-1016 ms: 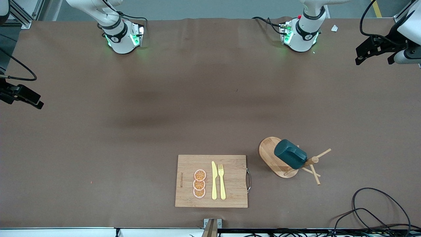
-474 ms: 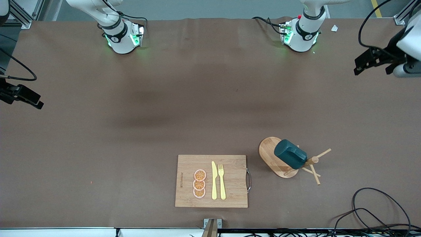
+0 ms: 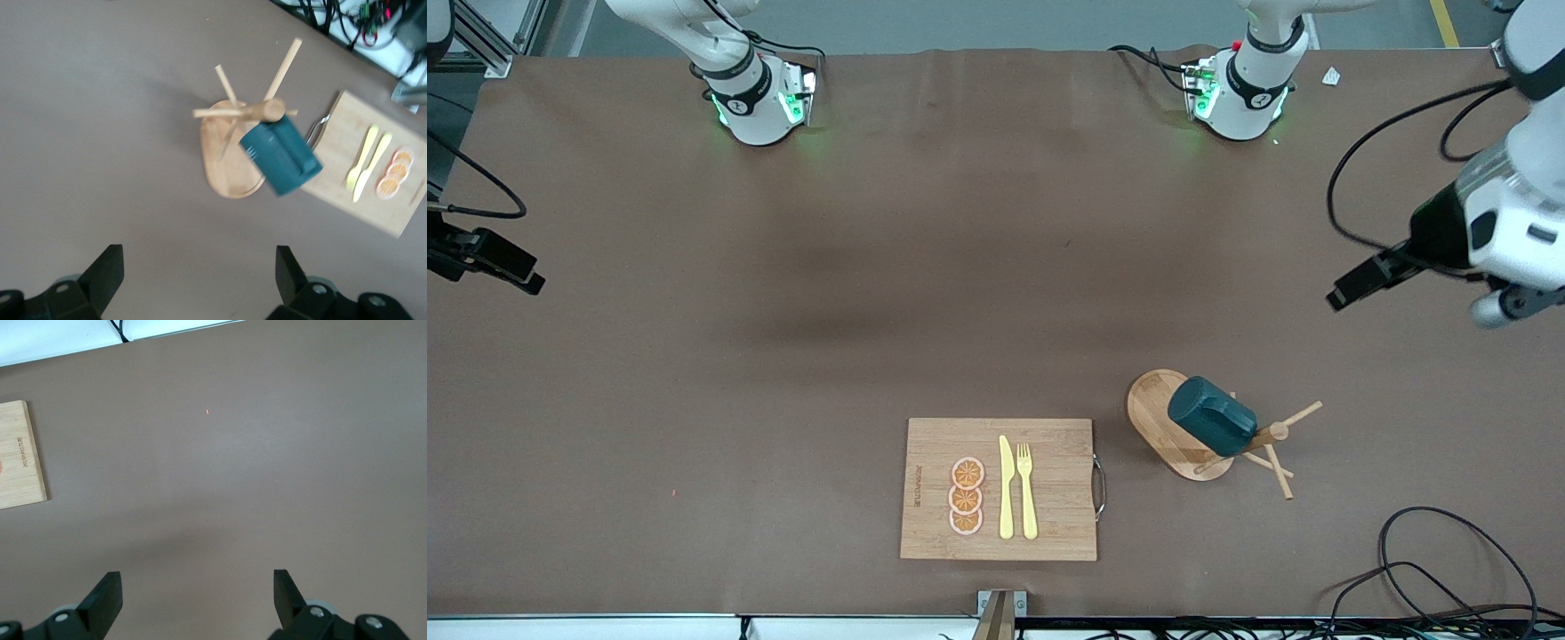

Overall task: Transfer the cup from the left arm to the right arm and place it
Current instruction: 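Reach the left gripper toward the teal mug on the wooden stand, then grasp the teal mug body with the left gripper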

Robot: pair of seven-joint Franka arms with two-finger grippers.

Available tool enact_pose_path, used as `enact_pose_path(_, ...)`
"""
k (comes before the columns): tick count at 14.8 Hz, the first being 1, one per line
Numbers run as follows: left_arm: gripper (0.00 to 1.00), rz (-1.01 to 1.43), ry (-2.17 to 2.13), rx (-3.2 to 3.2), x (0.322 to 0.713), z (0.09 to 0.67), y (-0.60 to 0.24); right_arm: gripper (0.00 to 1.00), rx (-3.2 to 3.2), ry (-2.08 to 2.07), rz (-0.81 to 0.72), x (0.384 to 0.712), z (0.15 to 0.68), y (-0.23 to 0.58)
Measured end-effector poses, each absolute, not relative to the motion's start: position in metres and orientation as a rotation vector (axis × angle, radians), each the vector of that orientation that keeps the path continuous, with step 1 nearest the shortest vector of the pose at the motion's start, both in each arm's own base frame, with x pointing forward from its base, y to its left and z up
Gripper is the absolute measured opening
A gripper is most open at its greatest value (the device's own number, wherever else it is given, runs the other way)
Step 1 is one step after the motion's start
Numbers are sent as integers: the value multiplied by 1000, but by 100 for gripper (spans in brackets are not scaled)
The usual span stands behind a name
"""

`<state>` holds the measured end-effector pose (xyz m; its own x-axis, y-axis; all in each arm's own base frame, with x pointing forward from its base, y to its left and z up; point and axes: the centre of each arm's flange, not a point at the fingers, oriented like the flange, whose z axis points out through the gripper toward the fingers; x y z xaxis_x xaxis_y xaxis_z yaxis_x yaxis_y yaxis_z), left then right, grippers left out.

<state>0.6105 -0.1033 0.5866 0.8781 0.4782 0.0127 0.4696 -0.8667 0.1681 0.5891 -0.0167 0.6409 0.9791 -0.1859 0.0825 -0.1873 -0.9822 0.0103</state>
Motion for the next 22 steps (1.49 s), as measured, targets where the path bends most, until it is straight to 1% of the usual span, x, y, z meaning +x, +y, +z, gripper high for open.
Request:
enact_pose_path(5, 100, -16, 1075, 2763, 650, 505, -139, 100, 3107, -293, 128, 589, 641, -17)
enact_pose_path(10, 100, -61, 1268, 2609, 683, 447, -148, 100, 3107, -294, 128, 589, 641, -17)
enact_pose_path(15, 100, -164, 1302, 2532, 694, 405, -155, 100, 3107, -294, 128, 589, 641, -17)
enact_pose_path(21, 99, -189, 1285, 2532, 696, 388, -172, 100, 3107, -294, 128, 589, 641, -17)
enact_pose_path(22, 96, -193, 1287, 2532, 697, 385, -172, 100, 3107, -294, 128, 589, 641, -17)
